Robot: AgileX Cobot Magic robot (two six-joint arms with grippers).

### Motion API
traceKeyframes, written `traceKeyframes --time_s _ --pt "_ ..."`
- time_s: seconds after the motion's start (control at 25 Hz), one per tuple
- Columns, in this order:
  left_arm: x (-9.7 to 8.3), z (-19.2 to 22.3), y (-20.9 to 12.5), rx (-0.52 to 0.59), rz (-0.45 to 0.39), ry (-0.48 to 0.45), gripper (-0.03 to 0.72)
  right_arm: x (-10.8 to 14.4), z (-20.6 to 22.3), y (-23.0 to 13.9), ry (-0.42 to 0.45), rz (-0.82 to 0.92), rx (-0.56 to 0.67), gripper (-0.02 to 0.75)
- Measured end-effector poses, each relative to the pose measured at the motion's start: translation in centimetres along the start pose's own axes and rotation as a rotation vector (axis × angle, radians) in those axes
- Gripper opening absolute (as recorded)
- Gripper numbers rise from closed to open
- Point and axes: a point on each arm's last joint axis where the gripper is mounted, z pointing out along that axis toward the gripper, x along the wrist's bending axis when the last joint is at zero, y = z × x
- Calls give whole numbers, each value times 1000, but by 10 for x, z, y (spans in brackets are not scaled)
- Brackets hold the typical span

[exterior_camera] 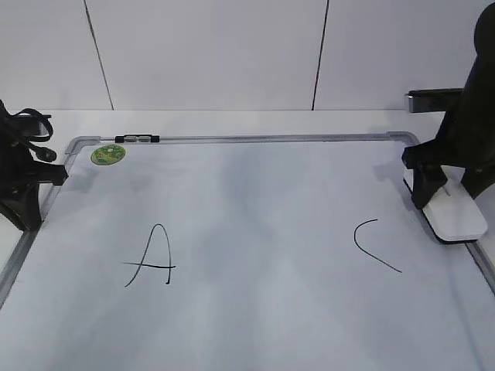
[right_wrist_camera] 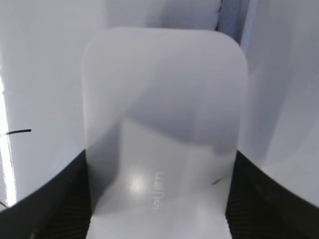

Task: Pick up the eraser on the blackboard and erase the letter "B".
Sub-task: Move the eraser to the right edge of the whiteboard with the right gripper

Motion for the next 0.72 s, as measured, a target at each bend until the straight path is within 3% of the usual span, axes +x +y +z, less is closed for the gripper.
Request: traceKeyframes --time_s 0.72 --pt "0 0 0 0 0 0 19 1 0 1 9 4 -8 533"
